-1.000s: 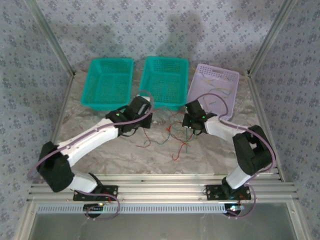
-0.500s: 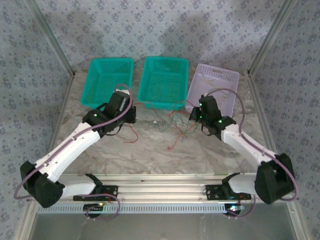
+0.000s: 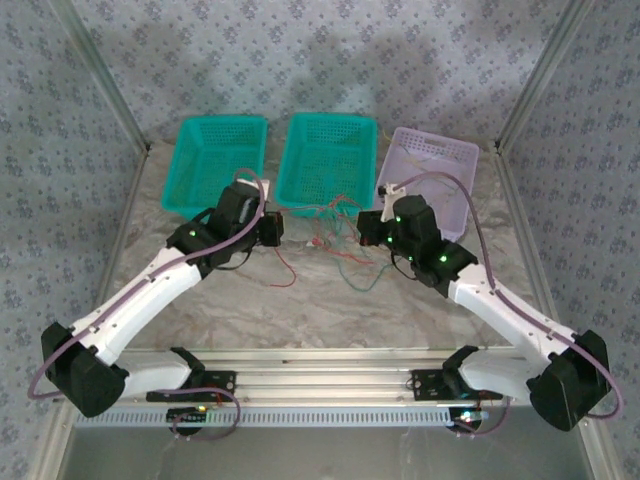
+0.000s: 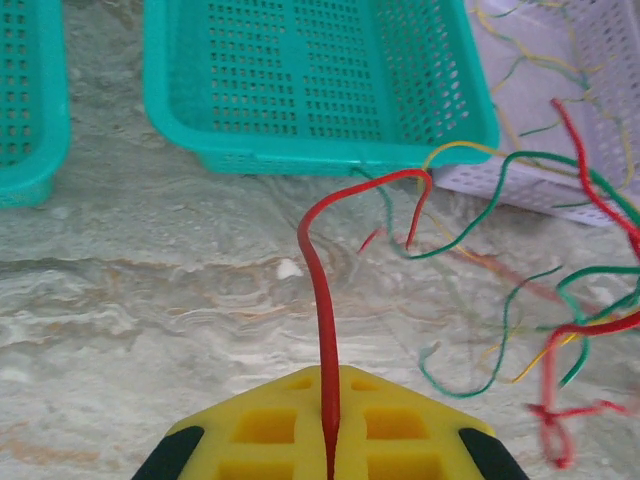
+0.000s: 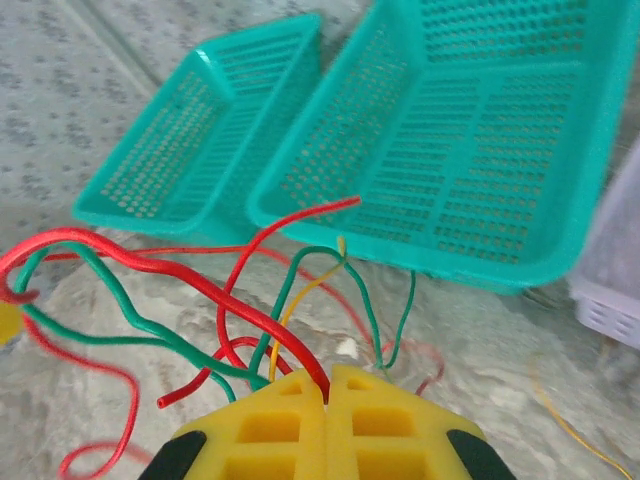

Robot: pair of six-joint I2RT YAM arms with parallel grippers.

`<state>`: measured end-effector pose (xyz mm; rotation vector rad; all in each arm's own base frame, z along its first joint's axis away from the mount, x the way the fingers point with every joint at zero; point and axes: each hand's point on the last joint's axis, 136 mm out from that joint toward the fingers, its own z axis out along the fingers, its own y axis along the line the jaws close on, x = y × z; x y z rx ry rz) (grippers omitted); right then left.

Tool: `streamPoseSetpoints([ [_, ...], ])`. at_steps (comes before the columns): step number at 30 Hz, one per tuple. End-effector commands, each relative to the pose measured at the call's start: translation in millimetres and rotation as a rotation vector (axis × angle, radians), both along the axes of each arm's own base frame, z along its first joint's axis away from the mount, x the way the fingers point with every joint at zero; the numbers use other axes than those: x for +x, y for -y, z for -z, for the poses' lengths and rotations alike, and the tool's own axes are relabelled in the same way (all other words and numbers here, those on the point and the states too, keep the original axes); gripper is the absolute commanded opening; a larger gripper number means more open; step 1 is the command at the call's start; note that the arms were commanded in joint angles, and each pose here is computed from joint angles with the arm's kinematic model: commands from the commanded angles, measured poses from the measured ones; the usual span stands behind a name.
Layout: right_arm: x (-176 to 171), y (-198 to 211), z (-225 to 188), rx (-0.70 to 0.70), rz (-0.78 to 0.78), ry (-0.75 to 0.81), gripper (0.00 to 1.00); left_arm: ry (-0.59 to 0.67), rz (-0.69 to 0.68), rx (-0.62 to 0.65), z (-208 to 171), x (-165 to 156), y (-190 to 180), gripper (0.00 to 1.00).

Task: Untangle the cables

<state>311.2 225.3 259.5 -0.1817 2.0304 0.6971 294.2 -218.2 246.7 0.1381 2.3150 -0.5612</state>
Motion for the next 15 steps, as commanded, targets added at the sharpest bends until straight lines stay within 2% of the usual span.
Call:
streamPoseSetpoints([
  [1,-2.5,-17.9,-37.1,0.031,-0.077,0.115,0.0,-0.006,0.024,-0.079,-4.4,1.5,14.0,0.0],
  [7,-7.5,-34.0,-33.4,0.015,-0.135,0.124,0.0,-0.024,0.034,-0.11,2.1,0.6,19.6,0.0],
  [15,-14.7,-52.8,-41.1,0.183,-0.225,0.091,0.0,-0.073,0.058,-0.176,14.9,3.1,36.6,0.0],
])
